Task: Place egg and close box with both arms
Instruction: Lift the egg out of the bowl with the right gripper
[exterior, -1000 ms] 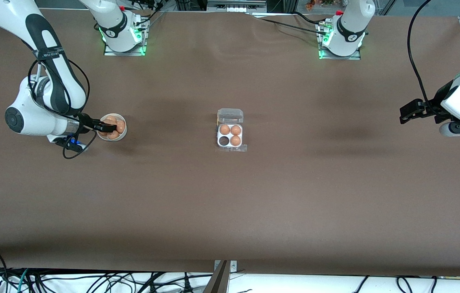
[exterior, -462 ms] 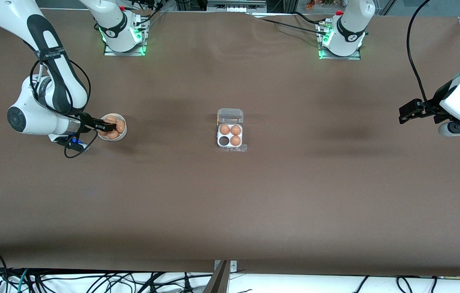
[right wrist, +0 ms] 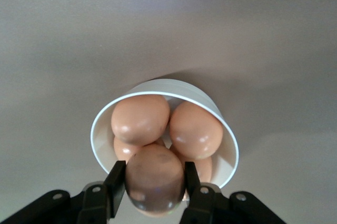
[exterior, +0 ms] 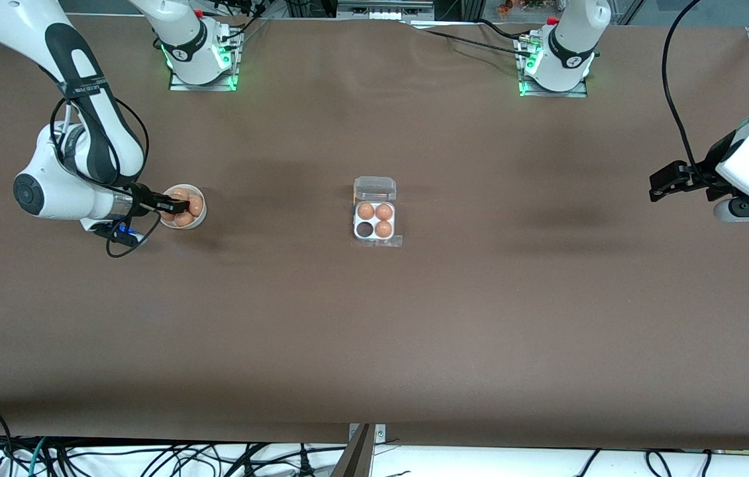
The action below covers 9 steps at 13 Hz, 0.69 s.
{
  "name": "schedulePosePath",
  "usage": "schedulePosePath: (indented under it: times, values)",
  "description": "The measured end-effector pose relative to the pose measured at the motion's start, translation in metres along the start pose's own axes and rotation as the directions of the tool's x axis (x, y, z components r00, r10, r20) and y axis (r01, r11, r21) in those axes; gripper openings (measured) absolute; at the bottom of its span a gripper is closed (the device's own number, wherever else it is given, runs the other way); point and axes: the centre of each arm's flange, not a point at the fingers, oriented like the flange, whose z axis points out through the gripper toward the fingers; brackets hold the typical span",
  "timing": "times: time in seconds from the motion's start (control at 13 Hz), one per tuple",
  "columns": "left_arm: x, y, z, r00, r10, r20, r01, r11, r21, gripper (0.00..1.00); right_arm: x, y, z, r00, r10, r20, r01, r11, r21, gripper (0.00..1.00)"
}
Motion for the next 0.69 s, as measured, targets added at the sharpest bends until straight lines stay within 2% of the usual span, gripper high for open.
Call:
schedulePosePath:
  times: [0.31,0.54,0.69]
  values:
    - [0.0,0.004,0.0,1.0,0.008,-0.001,-0.008,1.0,0.0,1.0,-0.005,-0.014,-0.023,1.0,-0.027,-0.005,0.027,1.0,0.007,0.5]
    - [0.0,0.008,-0.001,1.0,0.012,-0.001,-0.012,1.0,-0.001,1.0,-0.011,-0.026,-0.066,0.998,-0.057,-0.008,0.057,0.998,0.008,0.5]
    - [0.0,0.007,-0.001,1.0,0.012,-0.001,-0.012,1.0,-0.001,1.0,-0.017,-0.033,-0.104,0.997,-0.08,-0.012,0.08,0.997,-0.012,0.5]
